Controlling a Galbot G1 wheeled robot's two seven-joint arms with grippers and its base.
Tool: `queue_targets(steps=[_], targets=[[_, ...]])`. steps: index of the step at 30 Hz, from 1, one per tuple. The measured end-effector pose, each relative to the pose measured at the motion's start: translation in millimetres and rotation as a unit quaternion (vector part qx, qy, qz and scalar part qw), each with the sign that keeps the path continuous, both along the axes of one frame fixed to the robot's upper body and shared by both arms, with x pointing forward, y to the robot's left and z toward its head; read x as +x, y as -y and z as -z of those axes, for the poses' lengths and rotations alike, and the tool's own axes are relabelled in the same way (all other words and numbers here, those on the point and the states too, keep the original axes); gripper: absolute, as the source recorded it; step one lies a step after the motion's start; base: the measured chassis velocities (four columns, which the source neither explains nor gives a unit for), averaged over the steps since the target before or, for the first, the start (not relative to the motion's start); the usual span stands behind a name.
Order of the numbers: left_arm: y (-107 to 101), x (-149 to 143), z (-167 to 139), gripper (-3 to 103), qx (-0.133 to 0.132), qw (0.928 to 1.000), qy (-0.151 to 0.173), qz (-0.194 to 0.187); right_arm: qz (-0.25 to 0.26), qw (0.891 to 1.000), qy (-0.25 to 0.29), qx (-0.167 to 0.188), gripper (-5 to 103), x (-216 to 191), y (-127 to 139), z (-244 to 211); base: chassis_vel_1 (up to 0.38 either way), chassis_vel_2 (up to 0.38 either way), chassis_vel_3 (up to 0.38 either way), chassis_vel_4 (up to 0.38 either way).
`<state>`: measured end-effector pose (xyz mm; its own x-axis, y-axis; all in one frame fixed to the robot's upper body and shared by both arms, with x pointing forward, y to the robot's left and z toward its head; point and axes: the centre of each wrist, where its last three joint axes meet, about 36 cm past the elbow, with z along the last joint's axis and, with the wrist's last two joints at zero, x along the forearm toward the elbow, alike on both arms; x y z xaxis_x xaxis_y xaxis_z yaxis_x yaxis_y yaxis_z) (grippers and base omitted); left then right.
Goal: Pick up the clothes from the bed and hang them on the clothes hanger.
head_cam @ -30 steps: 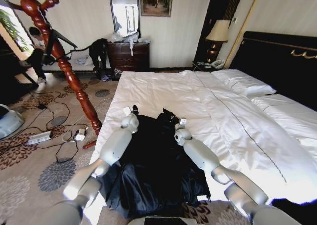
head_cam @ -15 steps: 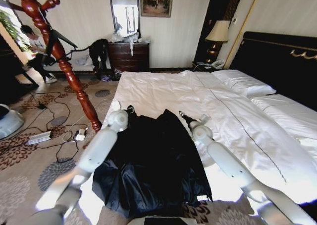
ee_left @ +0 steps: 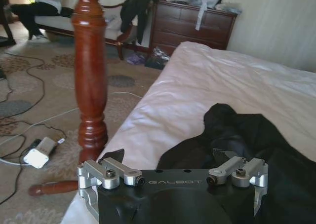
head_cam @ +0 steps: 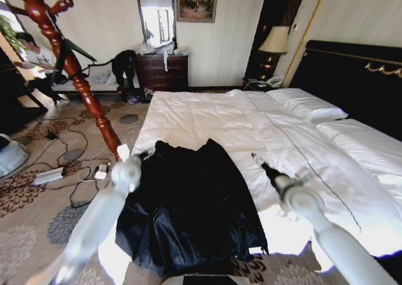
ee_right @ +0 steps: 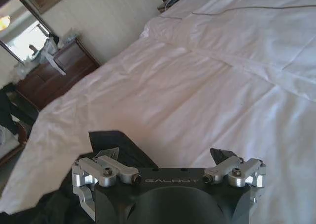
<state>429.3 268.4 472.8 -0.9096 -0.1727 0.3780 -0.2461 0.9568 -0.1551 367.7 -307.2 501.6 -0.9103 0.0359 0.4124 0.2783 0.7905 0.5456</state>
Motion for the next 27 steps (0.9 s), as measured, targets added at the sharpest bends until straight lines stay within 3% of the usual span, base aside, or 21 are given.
queue_targets(steps=[3,8,18,22,26,27], targets=[[0,-34,4,100,-0.023,0.9996,0.011,-0.014,-0.016,0.999,-0.04,-0.018,100,-7,-12,25,0.0,0.0,0.0,0.0],[1,-56,-5,100,-0.042,0.9985,0.021,-0.027,-0.03,0.996,-0.079,-0.028,100,-19,-17,45,0.0,0.0,0.0,0.0],[-2,-76,-15,100,-0.043,0.9985,0.02,-0.029,-0.034,0.989,-0.13,-0.067,103,-41,-13,71,0.0,0.0,0.0,0.0],[1,-76,-19,100,-0.047,0.9983,0.02,-0.028,-0.036,0.987,-0.137,-0.076,94,-50,-13,72,0.0,0.0,0.0,0.0],[-3,-76,-19,100,-0.047,0.998,0.021,-0.036,-0.047,0.987,-0.138,-0.073,73,-63,-19,64,0.0,0.0,0.0,0.0],[-6,-75,-19,100,-0.046,0.9979,0.021,-0.041,-0.051,0.986,-0.139,-0.072,73,-66,-20,62,0.0,0.0,0.0,0.0]])
